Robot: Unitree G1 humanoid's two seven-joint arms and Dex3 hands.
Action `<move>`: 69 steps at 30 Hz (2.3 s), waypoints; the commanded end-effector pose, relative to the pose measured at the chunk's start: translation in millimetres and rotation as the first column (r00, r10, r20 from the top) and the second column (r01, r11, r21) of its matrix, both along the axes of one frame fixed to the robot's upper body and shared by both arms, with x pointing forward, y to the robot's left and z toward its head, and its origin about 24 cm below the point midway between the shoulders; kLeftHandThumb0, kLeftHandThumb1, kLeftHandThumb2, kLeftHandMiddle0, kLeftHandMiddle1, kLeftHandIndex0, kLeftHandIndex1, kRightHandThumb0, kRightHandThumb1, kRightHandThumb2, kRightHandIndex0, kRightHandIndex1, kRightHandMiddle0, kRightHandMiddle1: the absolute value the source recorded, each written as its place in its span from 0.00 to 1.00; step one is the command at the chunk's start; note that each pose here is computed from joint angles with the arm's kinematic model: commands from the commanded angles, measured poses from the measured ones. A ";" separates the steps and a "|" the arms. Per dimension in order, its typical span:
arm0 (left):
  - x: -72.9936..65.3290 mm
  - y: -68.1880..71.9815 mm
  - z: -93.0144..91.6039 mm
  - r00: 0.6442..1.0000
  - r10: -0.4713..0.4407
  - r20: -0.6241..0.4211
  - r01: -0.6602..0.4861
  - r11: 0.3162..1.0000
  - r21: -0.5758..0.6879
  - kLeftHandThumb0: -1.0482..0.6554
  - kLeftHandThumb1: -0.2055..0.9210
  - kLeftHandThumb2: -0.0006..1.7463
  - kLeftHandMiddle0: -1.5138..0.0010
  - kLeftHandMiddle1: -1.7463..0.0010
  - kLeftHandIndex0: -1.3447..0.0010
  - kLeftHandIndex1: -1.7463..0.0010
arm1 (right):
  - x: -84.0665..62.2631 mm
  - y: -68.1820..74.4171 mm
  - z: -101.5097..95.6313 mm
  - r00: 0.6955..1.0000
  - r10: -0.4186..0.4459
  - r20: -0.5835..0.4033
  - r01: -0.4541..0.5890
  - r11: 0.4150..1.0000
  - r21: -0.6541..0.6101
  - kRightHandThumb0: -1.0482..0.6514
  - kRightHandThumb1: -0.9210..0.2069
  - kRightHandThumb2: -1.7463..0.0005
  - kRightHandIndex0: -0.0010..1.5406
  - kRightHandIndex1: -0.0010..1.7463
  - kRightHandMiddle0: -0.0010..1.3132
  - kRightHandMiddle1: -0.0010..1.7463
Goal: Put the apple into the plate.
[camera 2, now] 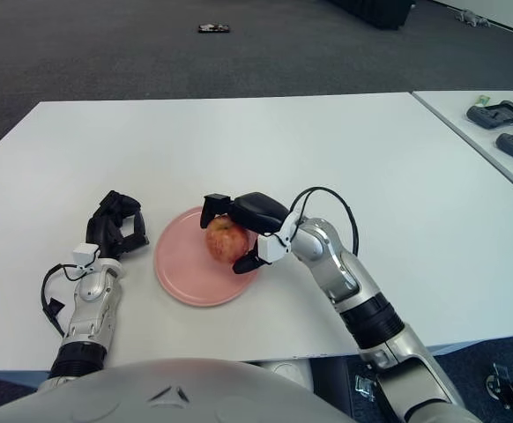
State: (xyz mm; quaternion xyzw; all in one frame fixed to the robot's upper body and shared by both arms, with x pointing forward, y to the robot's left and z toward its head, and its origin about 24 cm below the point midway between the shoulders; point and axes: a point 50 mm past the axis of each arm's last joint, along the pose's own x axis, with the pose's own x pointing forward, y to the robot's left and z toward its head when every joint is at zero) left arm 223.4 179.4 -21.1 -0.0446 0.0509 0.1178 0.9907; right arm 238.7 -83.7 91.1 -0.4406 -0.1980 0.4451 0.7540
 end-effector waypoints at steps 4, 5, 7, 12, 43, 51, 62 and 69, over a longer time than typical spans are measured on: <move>-9.4 0.4 -16.3 0.996 0.001 -0.092 -0.003 1.000 -0.021 0.32 0.43 0.79 0.16 0.00 0.52 0.00 | -0.3 0.2 6.0 0.997 0.019 0.068 -0.017 1.000 -0.026 0.22 0.52 0.35 0.00 0.74 0.01 0.77; -9.3 0.4 -16.3 0.996 0.001 -0.092 -0.003 1.000 -0.021 0.32 0.43 0.79 0.16 0.00 0.52 0.00 | -0.5 0.2 6.0 0.997 0.020 0.069 -0.018 0.999 -0.027 0.22 0.50 0.35 0.00 0.72 0.00 0.76; -9.3 0.4 -16.2 0.996 0.001 -0.091 -0.003 1.000 -0.021 0.32 0.43 0.79 0.15 0.00 0.52 0.00 | -0.9 0.1 6.1 0.997 0.021 0.071 -0.019 0.999 -0.029 0.21 0.48 0.36 0.00 0.69 0.00 0.74; -9.6 0.5 -16.2 0.996 -0.002 -0.090 0.000 1.000 -0.019 0.32 0.43 0.79 0.16 0.00 0.52 0.00 | -2.0 -0.2 7.0 0.997 0.023 0.074 -0.021 0.999 -0.030 0.21 0.44 0.38 0.00 0.63 0.00 0.70; -10.1 -0.6 -16.7 0.996 0.007 -0.090 -0.007 1.000 -0.003 0.32 0.42 0.80 0.15 0.00 0.51 0.00 | -5.2 -6.4 7.5 0.997 -0.009 0.071 0.008 1.000 0.008 0.21 0.31 0.44 0.00 0.41 0.00 0.62; -10.0 -0.8 -16.6 0.996 -0.002 -0.084 0.001 1.000 -0.007 0.32 0.41 0.80 0.16 0.00 0.51 0.00 | -4.9 -11.3 9.0 0.994 -0.057 0.092 0.049 0.995 0.084 0.22 0.39 0.42 0.00 0.39 0.00 0.62; -9.9 -1.3 -17.5 0.995 0.001 -0.096 -0.002 1.000 -0.009 0.32 0.42 0.79 0.18 0.00 0.52 0.00 | -1.7 -24.8 8.3 0.967 -0.256 0.008 0.236 0.903 0.358 0.24 0.37 0.38 0.00 0.56 0.00 0.66; -10.1 -1.9 -17.9 0.995 0.010 -0.097 -0.010 1.000 -0.008 0.32 0.43 0.79 0.18 0.00 0.52 0.00 | 2.5 -44.6 -1.2 0.906 -0.406 -0.122 0.405 0.743 0.533 0.29 0.36 0.31 0.04 0.71 0.00 0.82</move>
